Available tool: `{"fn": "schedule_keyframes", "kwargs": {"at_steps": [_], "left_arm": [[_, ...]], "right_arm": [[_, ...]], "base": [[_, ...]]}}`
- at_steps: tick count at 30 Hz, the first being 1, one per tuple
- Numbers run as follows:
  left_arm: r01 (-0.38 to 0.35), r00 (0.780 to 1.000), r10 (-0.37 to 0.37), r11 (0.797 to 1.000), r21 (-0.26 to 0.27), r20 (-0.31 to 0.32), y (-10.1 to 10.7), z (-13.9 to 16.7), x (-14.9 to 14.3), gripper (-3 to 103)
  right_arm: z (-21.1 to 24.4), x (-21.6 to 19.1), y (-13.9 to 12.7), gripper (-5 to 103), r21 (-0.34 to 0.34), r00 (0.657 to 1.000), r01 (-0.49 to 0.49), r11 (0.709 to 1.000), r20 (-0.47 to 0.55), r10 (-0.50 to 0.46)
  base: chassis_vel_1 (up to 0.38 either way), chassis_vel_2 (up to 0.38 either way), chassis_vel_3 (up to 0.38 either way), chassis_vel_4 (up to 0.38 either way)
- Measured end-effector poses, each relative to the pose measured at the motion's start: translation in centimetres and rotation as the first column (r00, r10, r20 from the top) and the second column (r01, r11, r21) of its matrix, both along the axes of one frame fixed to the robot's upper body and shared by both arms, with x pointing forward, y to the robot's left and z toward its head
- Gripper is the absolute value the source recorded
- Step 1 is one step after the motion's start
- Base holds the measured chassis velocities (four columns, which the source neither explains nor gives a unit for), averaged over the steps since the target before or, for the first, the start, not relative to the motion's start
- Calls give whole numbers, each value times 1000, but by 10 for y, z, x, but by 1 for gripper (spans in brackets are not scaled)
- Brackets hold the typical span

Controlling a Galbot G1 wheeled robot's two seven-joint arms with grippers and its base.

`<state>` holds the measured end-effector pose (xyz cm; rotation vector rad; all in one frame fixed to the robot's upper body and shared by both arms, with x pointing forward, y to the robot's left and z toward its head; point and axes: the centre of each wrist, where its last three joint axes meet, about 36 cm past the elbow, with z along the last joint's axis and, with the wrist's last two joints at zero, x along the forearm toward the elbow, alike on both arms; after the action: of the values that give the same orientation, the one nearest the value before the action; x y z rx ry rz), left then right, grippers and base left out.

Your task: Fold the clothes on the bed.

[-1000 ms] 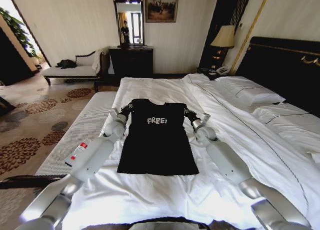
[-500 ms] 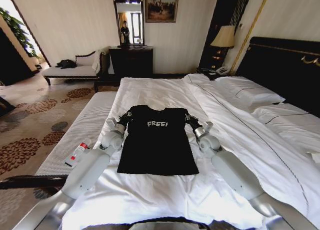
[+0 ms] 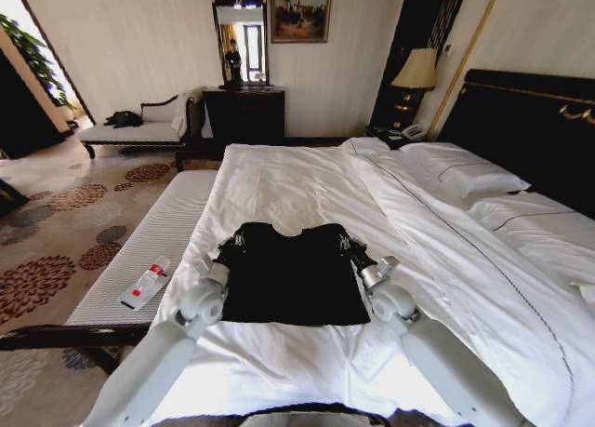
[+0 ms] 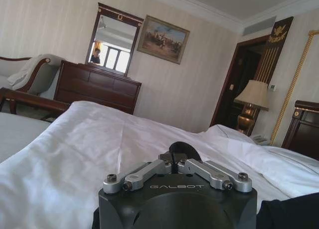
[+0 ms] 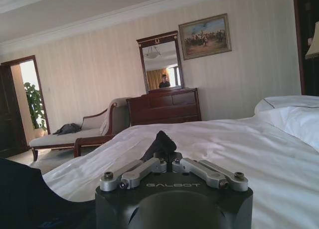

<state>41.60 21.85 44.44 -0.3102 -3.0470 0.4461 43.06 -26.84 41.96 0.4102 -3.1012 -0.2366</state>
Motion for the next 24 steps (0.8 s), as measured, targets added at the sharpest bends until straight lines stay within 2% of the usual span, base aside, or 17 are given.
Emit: {"fn": "schedule_keyframes", "kwargs": {"at_steps": [11,19,24], "left_arm": [[-17,1000,17,1000,21,-8,6,-1,-27,0],[-26,999,29,997,72,-39,15,-21,-58,0],[-22,998,27,996,84,-57,11,-31,-71,0]], "right_arm": [[-19,-40,-2,0,-34,1000,-15,999,-6,15],[-37,-75,0,0,-57,999,-14,998,-33,12],[-43,-88,-2,0,-70,999,-15,997,-33,13]], "base": [[0,0,0,0],[0,0,0,0],[0,0,0,0]]}}
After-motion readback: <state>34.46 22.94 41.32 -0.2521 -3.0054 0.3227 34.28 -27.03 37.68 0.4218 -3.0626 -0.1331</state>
